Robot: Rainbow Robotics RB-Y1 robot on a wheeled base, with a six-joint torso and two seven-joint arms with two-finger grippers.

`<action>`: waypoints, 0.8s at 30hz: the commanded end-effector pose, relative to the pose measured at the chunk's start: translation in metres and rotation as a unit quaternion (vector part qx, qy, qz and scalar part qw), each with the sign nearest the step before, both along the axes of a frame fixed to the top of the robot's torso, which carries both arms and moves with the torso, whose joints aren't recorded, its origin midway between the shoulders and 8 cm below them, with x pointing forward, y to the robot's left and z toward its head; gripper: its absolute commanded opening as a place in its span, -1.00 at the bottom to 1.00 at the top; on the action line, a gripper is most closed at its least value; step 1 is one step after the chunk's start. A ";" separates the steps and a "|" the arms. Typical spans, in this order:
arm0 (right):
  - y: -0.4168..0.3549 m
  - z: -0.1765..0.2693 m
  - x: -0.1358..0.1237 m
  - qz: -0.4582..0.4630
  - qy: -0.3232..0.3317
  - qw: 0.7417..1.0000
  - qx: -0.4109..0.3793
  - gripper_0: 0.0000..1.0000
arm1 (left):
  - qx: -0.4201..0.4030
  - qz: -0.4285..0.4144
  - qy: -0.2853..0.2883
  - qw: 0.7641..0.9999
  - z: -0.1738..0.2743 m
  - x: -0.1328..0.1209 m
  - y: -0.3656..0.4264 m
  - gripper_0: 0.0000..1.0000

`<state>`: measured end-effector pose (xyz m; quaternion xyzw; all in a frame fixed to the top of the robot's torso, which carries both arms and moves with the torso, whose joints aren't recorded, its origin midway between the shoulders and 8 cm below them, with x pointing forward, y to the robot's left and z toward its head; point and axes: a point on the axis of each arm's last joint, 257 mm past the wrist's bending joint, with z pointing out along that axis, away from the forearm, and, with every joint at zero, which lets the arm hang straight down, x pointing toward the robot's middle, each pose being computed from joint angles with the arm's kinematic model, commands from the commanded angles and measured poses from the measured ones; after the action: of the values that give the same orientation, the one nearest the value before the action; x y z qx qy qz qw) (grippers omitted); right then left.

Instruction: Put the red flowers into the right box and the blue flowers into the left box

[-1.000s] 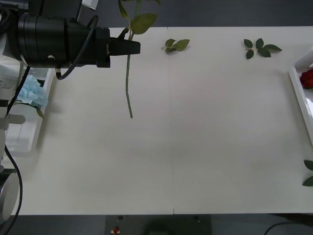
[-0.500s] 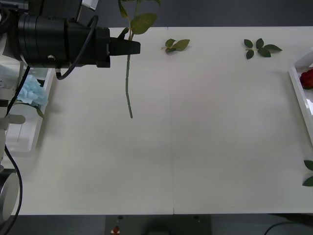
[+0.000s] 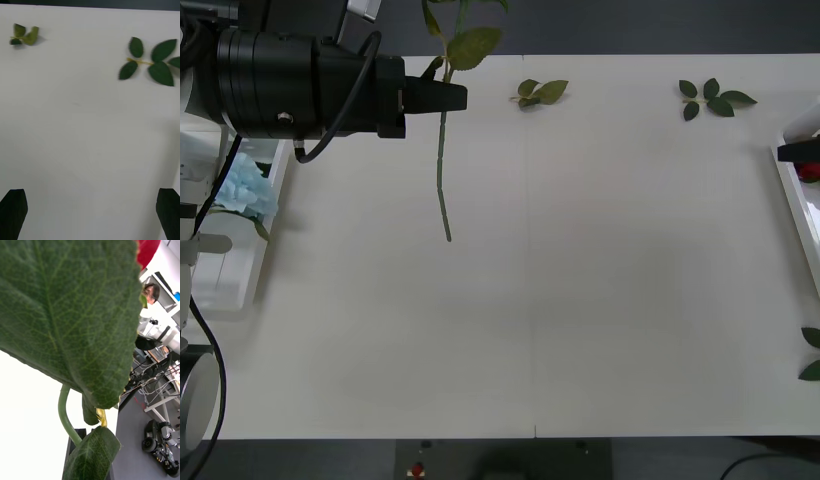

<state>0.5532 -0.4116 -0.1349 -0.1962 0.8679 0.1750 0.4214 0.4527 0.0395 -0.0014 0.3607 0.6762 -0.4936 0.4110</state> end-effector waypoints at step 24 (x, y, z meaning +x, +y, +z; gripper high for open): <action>0.254 0.044 -0.126 0.246 -0.069 0.903 0.345 1.00 | 0.004 -0.013 -0.025 1.000 0.012 -0.005 -0.005 -1.00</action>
<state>0.4365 -0.1781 -0.1087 -0.2479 0.6783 0.5222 0.4537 0.4528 0.0395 -0.0016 0.3605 0.6764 -0.4938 0.4108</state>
